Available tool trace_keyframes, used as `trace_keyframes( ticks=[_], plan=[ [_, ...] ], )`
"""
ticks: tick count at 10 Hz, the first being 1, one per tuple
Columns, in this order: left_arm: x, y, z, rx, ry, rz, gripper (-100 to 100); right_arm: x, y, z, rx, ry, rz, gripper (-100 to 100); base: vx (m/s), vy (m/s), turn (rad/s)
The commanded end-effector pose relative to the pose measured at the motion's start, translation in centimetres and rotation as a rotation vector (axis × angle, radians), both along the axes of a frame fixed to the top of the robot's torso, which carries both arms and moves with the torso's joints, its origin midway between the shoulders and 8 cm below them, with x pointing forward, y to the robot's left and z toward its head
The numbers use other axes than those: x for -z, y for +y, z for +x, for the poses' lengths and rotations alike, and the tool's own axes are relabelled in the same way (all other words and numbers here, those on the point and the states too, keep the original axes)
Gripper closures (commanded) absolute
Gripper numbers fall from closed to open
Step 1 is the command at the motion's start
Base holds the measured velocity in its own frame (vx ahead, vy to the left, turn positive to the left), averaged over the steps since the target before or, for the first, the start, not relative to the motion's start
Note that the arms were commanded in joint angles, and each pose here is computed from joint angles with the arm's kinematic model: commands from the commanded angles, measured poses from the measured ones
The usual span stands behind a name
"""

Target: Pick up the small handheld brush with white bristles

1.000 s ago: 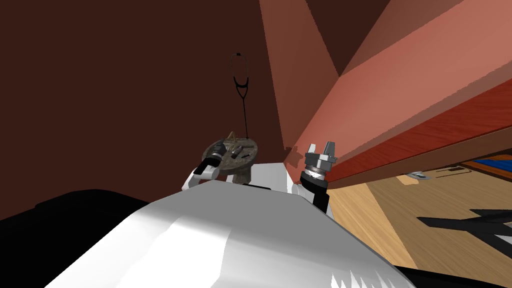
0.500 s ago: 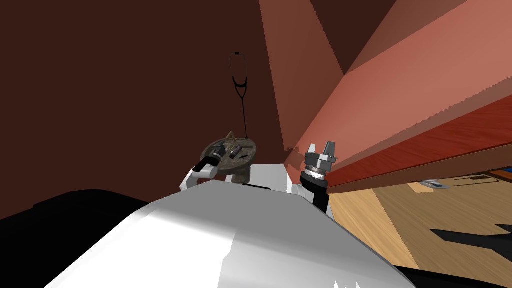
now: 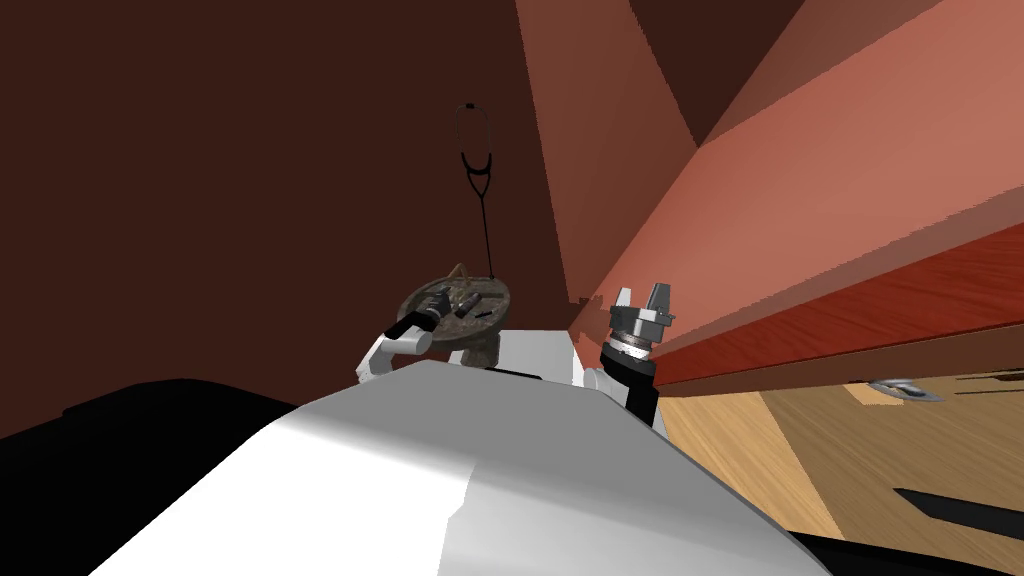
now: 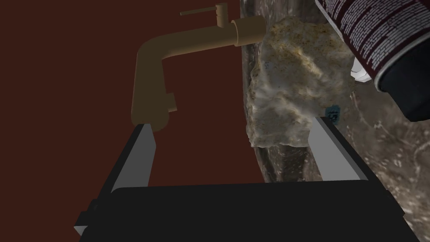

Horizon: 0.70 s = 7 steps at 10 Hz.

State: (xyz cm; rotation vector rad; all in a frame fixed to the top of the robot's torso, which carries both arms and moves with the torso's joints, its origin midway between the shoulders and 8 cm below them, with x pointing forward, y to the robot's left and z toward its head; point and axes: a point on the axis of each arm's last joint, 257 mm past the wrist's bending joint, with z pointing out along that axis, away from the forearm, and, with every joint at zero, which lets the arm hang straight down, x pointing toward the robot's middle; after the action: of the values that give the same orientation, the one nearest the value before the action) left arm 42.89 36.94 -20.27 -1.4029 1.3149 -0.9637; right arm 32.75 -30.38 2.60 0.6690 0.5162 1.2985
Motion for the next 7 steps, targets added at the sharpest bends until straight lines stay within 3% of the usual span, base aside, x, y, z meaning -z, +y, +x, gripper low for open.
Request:
trace_keyframes(
  ticks=[1,7],
  plan=[
    [0.9,0.1,-0.3,-0.003,0.033,-0.006,-100,0.0,0.0,0.0,0.0,0.0,0.0,0,0.018,-0.032,-0.001],
    [4.7,2.1,-1.3,-0.024,0.203,-0.056,-100,0.0,0.0,0.0,0.0,0.0,0.0,0,0.039,-0.077,0.073]
  ],
)
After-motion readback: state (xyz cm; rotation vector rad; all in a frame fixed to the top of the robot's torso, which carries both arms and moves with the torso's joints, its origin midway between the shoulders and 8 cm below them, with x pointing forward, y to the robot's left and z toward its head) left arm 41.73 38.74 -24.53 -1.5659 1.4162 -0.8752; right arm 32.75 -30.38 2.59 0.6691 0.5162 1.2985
